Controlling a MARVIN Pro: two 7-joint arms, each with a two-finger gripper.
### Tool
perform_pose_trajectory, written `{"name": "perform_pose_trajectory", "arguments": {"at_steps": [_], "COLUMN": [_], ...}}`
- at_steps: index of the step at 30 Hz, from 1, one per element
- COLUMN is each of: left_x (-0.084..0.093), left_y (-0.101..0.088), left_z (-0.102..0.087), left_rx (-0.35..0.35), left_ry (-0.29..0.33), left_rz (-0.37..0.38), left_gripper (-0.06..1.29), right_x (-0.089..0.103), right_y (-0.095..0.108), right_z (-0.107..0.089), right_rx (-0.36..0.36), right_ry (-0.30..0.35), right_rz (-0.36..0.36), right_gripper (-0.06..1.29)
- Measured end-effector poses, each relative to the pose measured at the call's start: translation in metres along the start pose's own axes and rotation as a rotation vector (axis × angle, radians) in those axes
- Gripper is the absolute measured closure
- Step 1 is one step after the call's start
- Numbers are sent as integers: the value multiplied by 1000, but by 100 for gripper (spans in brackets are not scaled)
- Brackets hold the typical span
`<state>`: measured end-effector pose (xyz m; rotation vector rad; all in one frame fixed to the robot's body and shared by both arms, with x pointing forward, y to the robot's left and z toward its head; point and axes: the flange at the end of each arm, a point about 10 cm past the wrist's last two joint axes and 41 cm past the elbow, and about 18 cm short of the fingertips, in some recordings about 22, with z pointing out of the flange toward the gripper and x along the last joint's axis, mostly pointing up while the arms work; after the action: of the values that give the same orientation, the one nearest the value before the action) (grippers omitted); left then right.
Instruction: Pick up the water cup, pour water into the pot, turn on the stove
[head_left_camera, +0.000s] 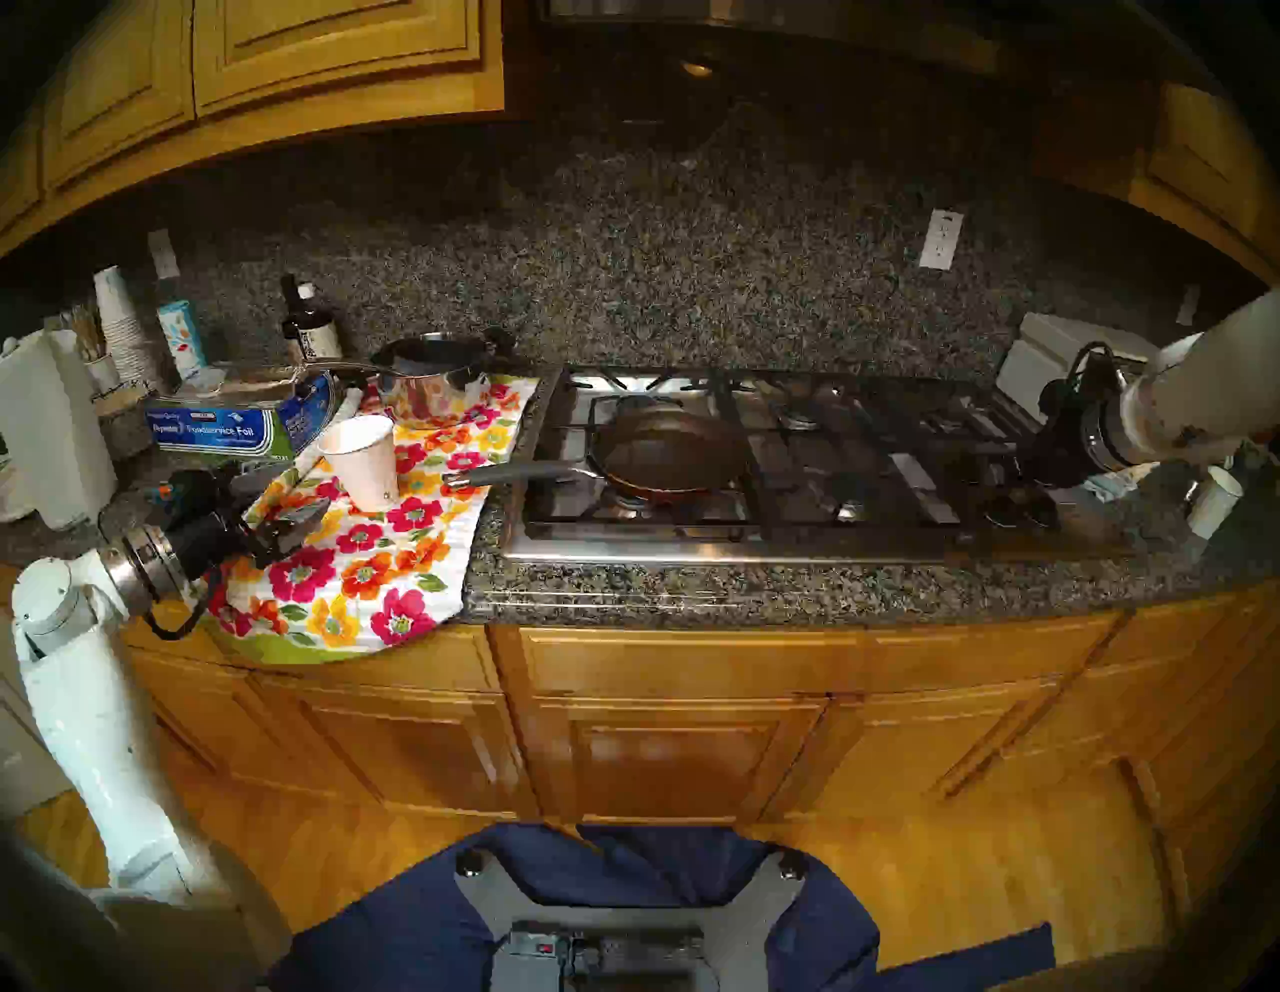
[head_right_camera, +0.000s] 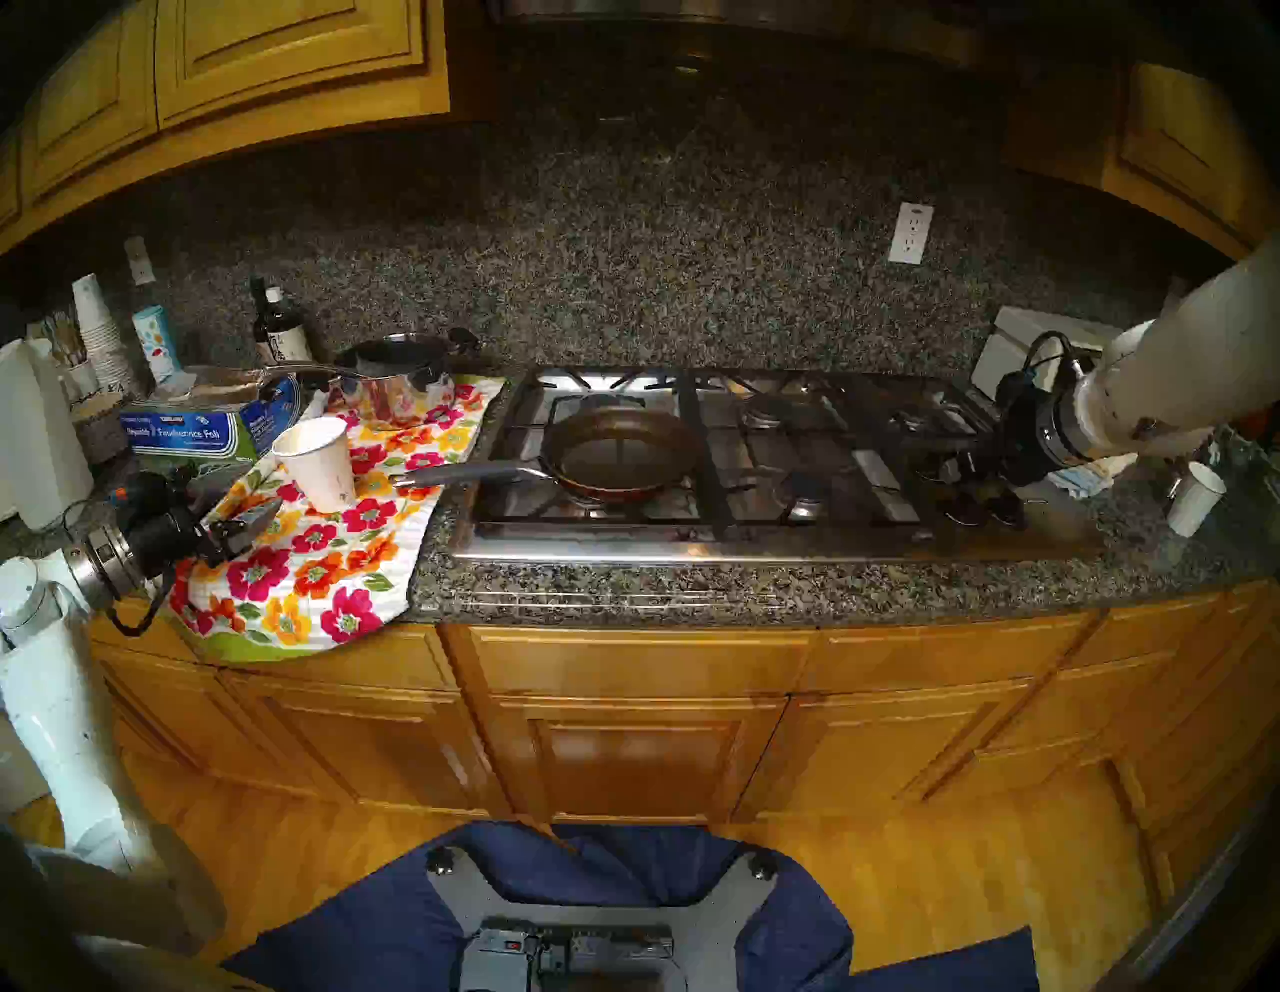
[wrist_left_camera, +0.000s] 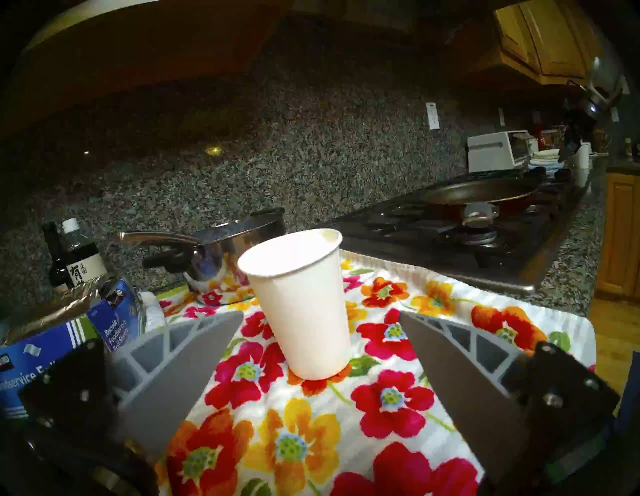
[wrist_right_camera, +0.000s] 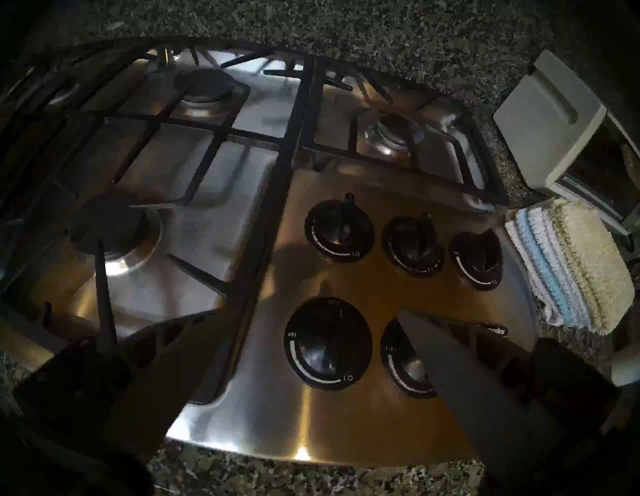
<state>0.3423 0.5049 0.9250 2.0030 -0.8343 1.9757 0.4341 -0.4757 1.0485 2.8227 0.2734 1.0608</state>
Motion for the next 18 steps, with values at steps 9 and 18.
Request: {"name": "perform_pose_trajectory", "arguments": {"at_steps": [9, 18], "left_x": [0, 0], "left_y": [0, 0], "left_z": [0, 0], "left_rx": [-1, -1], "left_ry": [0, 0], "left_rz": [0, 0], "left_gripper": [2, 2], "right_x": [-4, -5], "right_y": [0, 1], "right_z": [7, 12], "right_rx": [25, 32], "right_ry": [-5, -10], "right_rz": [14, 15], "right_gripper": [-1, -1]}}
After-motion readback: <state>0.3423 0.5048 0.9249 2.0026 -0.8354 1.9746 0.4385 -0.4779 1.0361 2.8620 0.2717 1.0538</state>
